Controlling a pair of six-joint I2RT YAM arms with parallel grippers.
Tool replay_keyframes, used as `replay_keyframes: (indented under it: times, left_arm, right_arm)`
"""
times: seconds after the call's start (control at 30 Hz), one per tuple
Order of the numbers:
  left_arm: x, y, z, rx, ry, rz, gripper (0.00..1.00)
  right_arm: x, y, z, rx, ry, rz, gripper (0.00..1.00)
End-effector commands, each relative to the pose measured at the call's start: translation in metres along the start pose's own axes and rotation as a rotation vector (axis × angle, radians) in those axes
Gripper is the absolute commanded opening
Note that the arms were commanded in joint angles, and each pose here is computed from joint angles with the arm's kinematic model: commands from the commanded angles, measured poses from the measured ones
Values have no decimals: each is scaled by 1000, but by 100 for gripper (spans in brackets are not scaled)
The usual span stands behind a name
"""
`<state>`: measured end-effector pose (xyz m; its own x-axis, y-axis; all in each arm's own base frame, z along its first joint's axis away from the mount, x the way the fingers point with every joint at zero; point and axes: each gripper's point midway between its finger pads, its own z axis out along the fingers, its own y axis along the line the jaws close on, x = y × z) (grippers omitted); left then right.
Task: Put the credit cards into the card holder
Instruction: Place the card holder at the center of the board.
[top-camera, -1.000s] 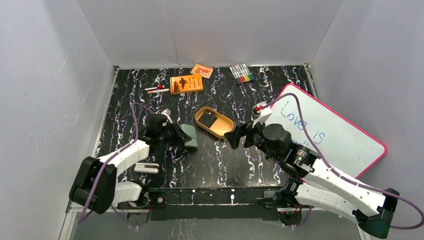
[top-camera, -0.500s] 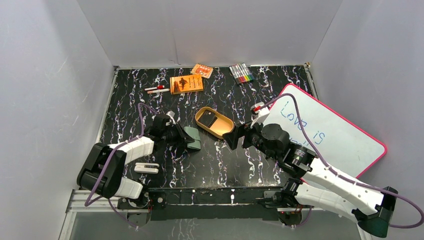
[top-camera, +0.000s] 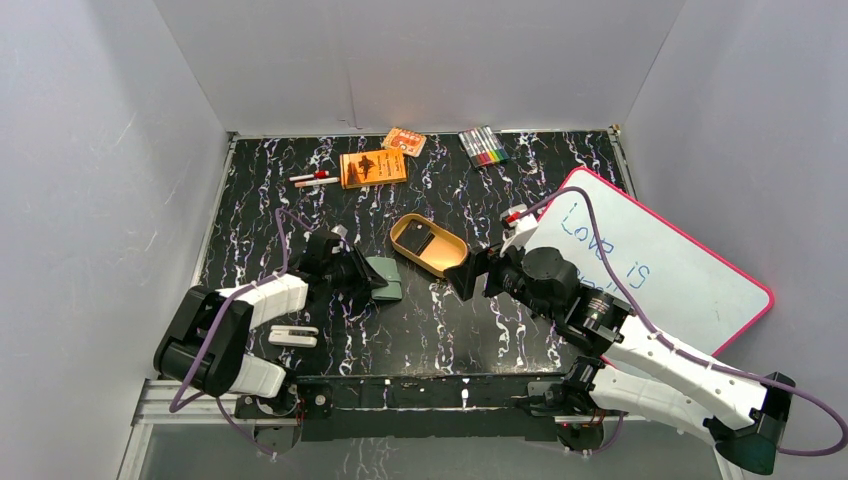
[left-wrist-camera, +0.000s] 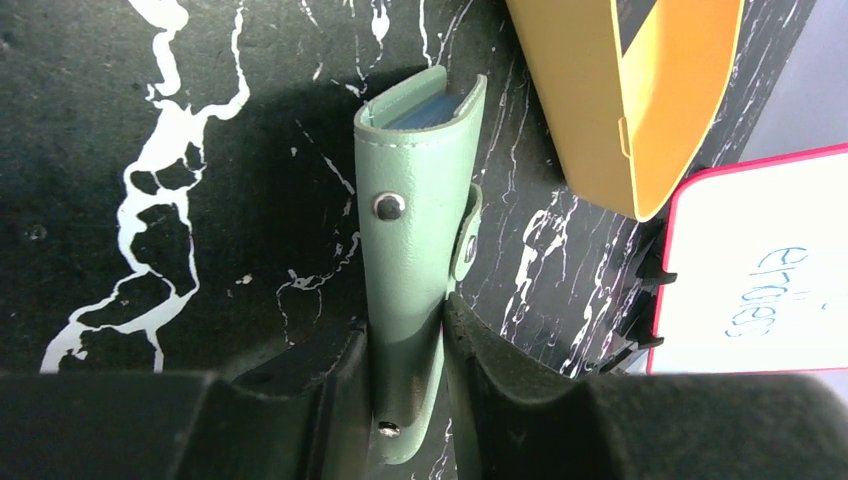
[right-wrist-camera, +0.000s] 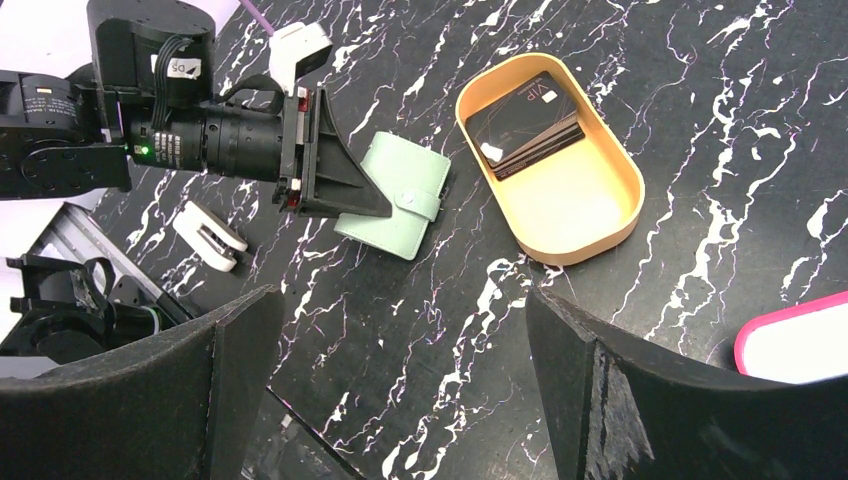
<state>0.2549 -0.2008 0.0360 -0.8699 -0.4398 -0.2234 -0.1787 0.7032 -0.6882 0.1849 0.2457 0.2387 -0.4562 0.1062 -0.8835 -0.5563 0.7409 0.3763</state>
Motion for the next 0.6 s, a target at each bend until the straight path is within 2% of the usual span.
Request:
replay_keyframes:
  times: [0.0, 0.27, 0.57]
  left_arm:
    - [0, 5, -5, -26, -10, -5, 29]
    - [-8, 9, -14, -70, -60, 14, 49]
    - [-13, 12, -22, -101, -101, 27, 54]
  right_arm:
    - [-16, 9, -3, -36, -62, 15, 98]
    - [-16, 8, -2, -32, -61, 14, 99]
    - [-16, 9, 1, -32, -53, 8, 99]
